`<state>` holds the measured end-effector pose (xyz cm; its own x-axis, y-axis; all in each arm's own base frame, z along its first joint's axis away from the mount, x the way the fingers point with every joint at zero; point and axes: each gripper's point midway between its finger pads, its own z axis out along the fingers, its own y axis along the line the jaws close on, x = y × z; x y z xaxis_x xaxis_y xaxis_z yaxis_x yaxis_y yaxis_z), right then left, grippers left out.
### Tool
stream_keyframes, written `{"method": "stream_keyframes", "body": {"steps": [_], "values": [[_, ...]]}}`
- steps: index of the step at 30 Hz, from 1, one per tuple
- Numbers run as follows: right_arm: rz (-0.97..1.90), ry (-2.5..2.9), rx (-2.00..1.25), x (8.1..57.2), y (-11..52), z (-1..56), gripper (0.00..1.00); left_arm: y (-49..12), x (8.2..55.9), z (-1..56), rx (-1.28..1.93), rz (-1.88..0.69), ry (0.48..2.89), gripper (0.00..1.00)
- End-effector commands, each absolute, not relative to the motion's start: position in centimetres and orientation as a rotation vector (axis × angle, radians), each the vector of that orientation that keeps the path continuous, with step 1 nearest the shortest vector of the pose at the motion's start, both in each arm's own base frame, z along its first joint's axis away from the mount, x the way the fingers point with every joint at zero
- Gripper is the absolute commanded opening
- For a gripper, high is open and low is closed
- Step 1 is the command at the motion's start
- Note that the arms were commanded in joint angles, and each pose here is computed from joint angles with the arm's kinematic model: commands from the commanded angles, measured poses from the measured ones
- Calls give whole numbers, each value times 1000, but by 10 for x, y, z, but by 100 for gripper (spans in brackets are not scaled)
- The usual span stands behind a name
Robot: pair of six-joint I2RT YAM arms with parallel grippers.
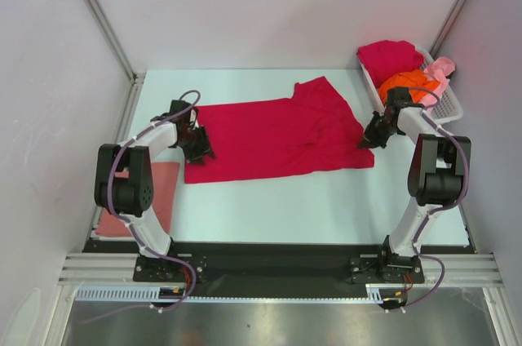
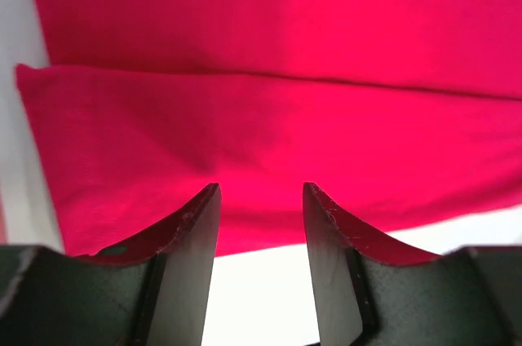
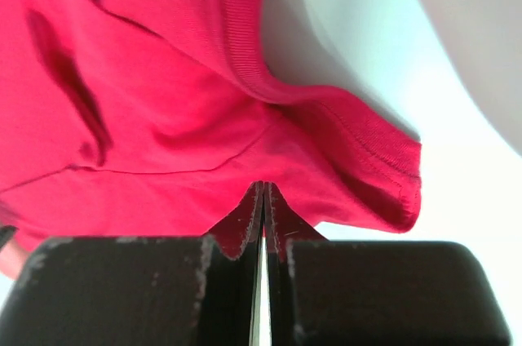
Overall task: Fold and stack the t-shirts
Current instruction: Fold the tshirt
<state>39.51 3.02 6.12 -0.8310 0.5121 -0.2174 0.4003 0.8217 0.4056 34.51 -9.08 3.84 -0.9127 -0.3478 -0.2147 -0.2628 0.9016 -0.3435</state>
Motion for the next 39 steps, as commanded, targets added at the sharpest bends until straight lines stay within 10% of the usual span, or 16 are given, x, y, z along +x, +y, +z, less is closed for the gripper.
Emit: {"method": "stream_keyframes", "body": {"steps": [1,11,24,39], "values": [[405,2696,649,399,21,51,2,-74,351,35,-441,-340,2802,50],[382,2612,660,388,15,74,5,-73,336,77,-389,-435,2654,54],[653,2464,839,348,21,82,45,-48,287,62,-806,-466,2558,77],[695,2452,934,332,10,38,54,-36,285,34,-937,-445,2517,70]]}}
